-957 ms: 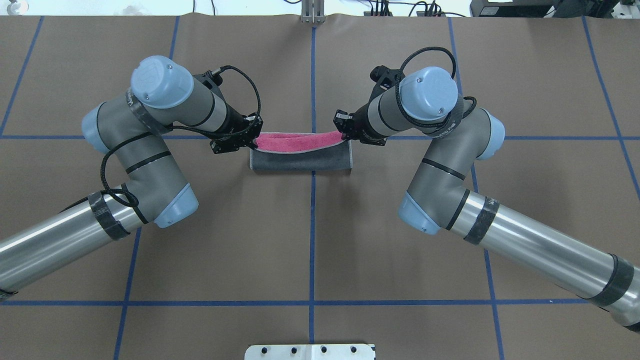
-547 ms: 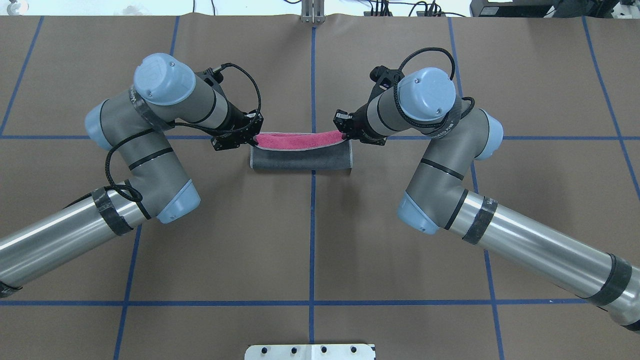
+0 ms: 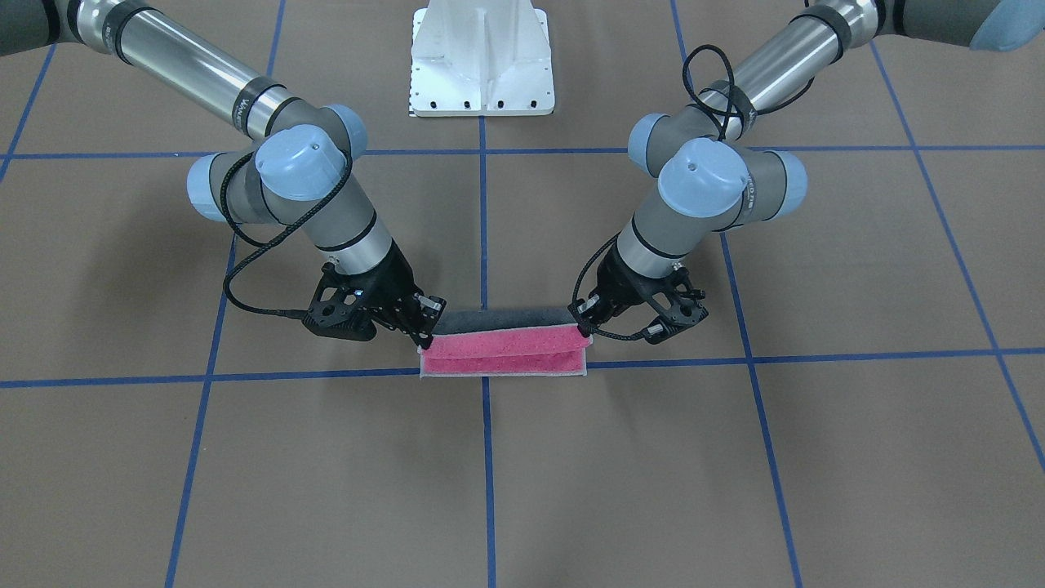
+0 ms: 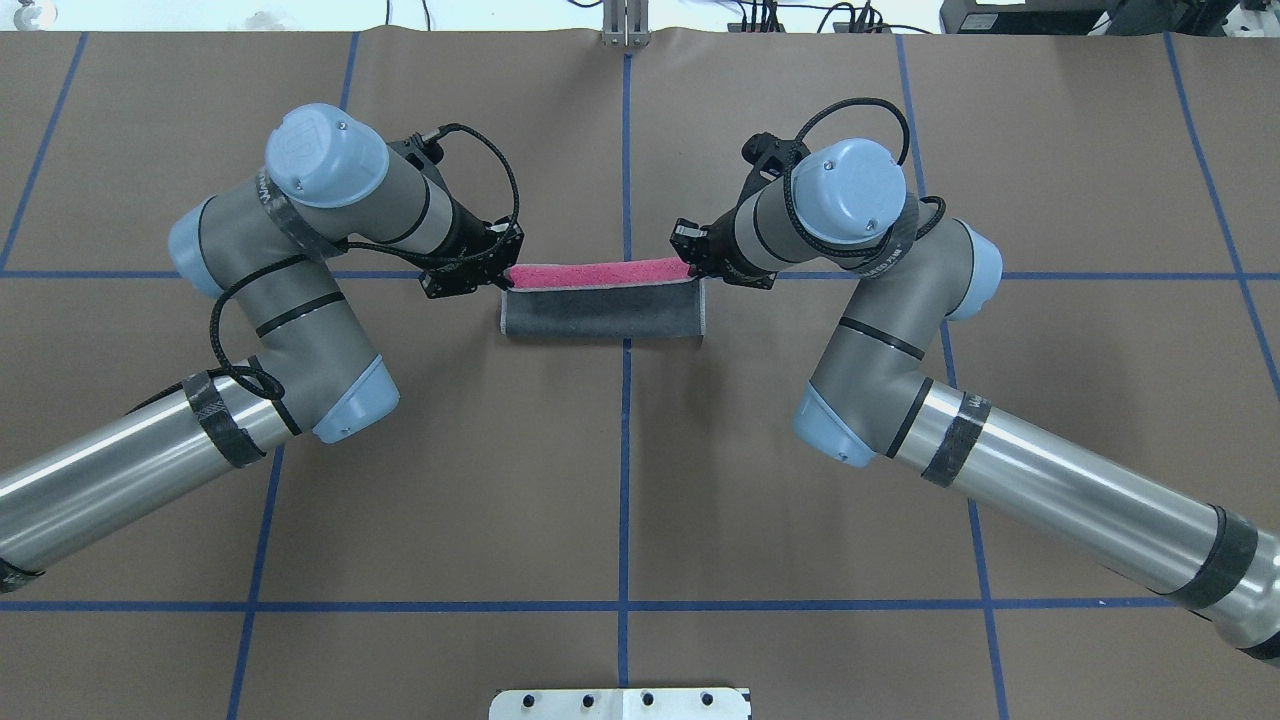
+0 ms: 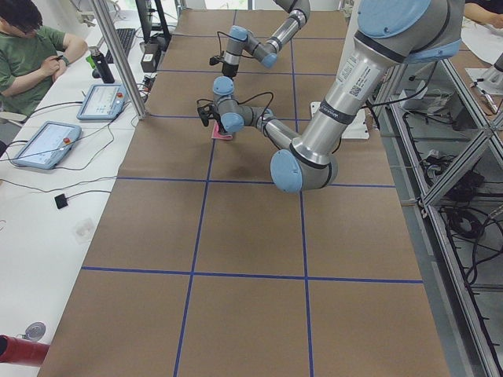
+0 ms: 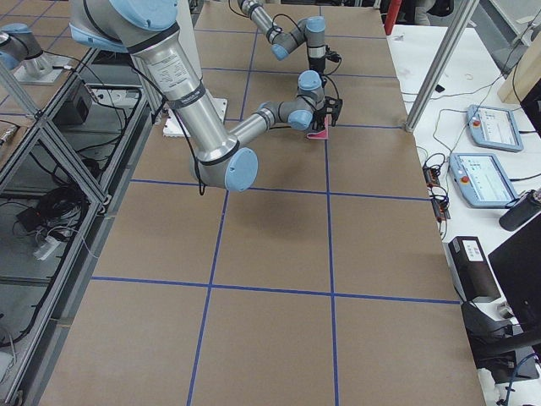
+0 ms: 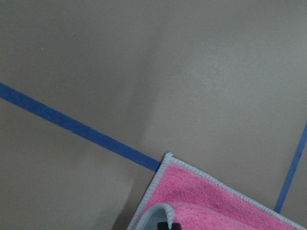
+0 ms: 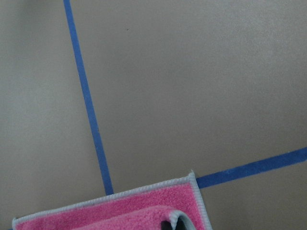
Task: Fold towel twice with both arms
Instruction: 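Lay the folded edge down onto the far half with both grippers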
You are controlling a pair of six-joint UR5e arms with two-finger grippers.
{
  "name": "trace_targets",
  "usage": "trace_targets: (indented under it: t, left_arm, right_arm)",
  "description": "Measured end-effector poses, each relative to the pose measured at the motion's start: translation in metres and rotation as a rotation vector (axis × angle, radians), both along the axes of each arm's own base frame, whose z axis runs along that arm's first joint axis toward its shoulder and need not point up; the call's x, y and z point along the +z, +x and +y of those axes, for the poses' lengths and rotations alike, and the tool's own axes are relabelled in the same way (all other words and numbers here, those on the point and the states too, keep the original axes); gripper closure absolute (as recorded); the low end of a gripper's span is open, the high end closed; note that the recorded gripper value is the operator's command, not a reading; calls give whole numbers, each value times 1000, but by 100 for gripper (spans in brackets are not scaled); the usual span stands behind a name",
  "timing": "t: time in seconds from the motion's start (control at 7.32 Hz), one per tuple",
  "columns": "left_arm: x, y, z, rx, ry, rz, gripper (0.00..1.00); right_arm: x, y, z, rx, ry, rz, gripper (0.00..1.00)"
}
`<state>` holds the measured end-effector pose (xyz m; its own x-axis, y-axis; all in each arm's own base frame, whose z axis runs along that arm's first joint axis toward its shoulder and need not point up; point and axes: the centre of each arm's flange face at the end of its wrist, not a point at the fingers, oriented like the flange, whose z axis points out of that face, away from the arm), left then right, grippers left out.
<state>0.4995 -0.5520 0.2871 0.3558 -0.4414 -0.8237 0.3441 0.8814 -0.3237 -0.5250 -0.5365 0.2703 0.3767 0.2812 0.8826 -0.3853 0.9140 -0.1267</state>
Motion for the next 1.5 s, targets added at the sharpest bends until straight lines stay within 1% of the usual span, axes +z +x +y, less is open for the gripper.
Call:
trace_targets:
  t: [0.82,0.96,1.09,1.23,1.5]
  left_arm:
    - [-4,1,0,-1,4,9,100]
    - [-4,2,0,0,3,8,88]
    - [-3,3,0,1,3,6,20]
    - [-3,2,0,0,2,6,1]
    - [-4,1,-1,-2,2,8,1]
  right_arm:
    - [-7,-7,6,-12,6,-9,100]
    - [-8,-7,6,-12,6,-9,76]
    - [-8,-7,6,-12,8,-11,2]
    - [-8,-6,6,-10,12,-16,1]
    - [-8,-2,2,-3,16,-25,1]
